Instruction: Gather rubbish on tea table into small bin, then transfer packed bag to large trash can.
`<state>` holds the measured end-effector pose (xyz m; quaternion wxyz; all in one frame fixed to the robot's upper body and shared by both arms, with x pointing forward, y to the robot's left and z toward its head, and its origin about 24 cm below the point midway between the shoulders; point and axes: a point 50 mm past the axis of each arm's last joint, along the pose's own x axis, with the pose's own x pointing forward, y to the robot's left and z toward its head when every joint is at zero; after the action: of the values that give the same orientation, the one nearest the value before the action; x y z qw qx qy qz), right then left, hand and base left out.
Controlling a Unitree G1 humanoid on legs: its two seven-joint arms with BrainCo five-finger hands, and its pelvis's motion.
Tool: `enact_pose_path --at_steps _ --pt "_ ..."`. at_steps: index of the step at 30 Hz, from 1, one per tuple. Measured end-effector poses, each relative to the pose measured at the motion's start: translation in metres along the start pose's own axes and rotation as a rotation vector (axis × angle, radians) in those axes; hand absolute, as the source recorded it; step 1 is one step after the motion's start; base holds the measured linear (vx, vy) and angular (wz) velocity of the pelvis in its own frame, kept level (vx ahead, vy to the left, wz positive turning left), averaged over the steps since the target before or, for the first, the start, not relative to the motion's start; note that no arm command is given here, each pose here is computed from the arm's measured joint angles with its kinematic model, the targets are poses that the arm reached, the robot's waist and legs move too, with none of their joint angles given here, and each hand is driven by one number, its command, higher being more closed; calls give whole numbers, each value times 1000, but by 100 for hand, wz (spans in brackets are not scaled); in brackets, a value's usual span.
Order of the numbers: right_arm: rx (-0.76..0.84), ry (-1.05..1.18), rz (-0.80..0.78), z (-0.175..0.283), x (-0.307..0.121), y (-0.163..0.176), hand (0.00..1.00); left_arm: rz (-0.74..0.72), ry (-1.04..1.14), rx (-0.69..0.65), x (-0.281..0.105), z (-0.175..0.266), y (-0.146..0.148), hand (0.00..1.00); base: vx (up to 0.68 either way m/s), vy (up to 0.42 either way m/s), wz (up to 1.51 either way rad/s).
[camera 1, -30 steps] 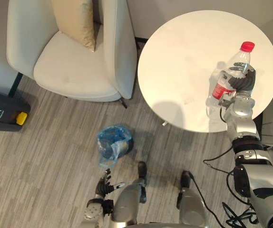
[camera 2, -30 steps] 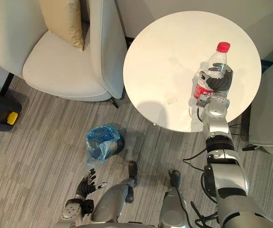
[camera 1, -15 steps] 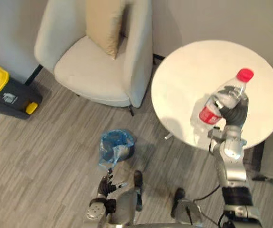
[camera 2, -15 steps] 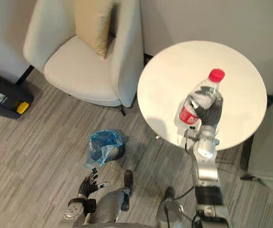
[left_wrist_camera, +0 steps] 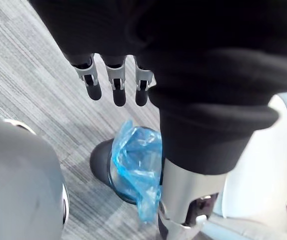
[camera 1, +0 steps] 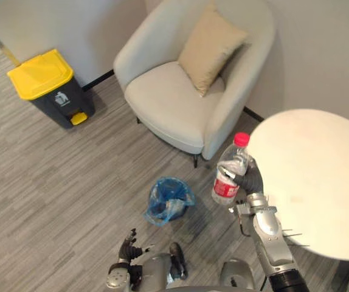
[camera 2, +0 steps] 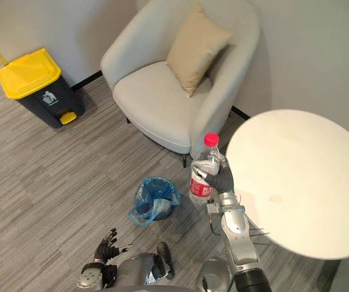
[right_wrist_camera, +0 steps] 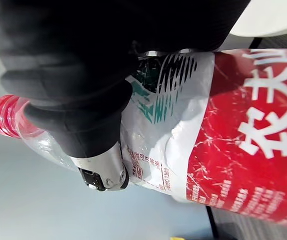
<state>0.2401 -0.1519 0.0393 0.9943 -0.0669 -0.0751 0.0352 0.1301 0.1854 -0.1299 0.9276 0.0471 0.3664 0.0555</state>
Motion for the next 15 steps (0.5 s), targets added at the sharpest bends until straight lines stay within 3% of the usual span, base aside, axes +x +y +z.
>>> enact_pose_path --at_steps 4,8,15 --pt "-56 26 69 -5 -5 4 100 -40 -26 77 3 7 0 0 200 -73 112" --pt "-148 -54 174 10 13 11 100 -63 -57 63 7 16 -9 0 128 -142 53" --pt "-299 -229 213 48 60 24 100 -69 -278 8 27 88 -22 0 -108 -83 23"
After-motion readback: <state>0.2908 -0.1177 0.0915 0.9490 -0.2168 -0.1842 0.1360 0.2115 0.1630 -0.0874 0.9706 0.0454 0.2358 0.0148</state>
